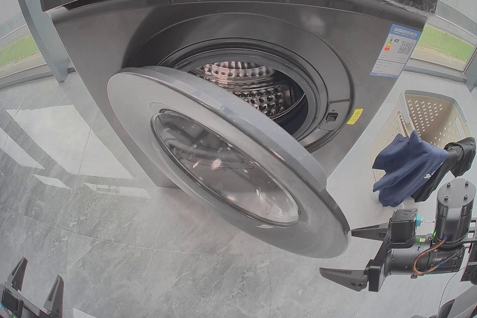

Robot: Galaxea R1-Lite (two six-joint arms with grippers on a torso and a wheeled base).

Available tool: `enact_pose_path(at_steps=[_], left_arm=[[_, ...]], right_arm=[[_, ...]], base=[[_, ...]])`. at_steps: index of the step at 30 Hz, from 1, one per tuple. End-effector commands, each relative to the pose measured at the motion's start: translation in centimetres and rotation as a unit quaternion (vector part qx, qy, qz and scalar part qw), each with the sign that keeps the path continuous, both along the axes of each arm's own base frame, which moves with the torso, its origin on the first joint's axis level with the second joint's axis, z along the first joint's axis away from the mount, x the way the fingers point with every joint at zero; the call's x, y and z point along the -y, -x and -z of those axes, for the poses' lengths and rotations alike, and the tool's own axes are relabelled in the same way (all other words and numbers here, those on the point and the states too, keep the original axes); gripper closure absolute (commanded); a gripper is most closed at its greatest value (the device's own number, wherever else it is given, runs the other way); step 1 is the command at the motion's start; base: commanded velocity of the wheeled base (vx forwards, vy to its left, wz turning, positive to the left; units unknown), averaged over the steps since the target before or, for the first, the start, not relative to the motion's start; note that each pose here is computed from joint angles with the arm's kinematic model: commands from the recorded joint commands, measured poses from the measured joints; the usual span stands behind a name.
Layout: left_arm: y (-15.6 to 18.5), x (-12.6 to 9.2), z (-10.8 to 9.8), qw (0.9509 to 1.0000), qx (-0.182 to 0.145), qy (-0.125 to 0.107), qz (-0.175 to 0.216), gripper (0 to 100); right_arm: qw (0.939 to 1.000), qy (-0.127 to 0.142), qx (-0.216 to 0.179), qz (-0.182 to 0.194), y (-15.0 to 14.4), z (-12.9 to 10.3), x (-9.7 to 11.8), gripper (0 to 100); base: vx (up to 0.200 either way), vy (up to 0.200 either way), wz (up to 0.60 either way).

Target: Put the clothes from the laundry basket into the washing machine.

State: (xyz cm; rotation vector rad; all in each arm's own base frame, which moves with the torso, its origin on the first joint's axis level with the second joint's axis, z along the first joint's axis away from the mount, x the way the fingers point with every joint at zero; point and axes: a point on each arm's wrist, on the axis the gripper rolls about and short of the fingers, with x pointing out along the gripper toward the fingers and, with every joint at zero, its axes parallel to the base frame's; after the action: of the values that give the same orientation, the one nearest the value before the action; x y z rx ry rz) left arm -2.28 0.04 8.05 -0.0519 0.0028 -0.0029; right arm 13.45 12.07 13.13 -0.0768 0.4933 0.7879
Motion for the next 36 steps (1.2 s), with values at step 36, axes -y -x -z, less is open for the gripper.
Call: enact_pose_path(at_steps=[36], left_arm=[[0.0,0.0,0.5,1.0,-0.002,-0.001,-0.001,0]], right_arm=[[0.9993,0.016,-0.004,0.033,-0.3,0.5,0.2,0]], base=[[0.0,0.0,0.0]])
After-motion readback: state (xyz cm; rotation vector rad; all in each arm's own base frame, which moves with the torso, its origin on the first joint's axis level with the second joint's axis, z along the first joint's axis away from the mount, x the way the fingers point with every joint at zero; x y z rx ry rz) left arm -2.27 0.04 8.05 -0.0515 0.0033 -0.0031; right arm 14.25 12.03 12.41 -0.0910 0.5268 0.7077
